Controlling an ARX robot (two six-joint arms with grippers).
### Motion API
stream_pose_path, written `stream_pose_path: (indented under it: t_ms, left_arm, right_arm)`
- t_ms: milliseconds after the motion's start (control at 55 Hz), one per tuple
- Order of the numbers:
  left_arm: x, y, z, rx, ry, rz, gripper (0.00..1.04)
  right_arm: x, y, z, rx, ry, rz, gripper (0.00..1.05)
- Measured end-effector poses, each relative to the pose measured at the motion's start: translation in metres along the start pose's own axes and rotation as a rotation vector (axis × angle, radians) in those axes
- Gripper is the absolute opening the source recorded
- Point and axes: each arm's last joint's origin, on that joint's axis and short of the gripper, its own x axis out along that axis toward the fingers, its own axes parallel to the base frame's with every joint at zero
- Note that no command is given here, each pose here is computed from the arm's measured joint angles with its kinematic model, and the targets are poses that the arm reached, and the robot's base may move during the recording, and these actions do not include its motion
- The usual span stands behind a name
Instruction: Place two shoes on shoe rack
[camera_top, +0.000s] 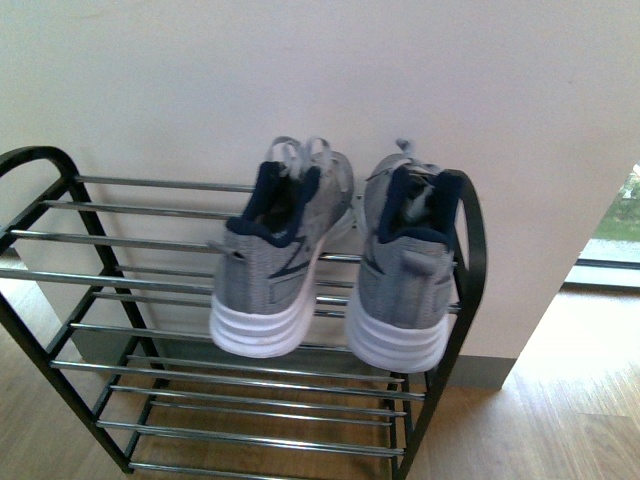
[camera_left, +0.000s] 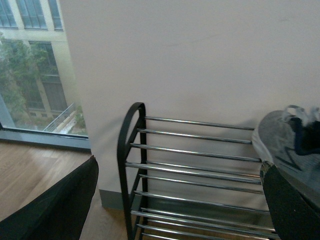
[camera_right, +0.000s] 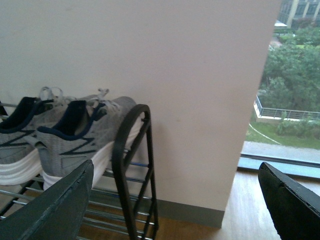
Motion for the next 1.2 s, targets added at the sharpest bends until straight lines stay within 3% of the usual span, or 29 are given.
stream_pose_path:
  t_ms: [1201]
  left_arm:
    - [0.0000, 0.0001, 0.0000, 0.000, 0.000, 0.001, 0.95]
  right_arm:
    - [-0.0001, 0.0001, -0.0001, 0.000, 0.000, 0.001, 0.95]
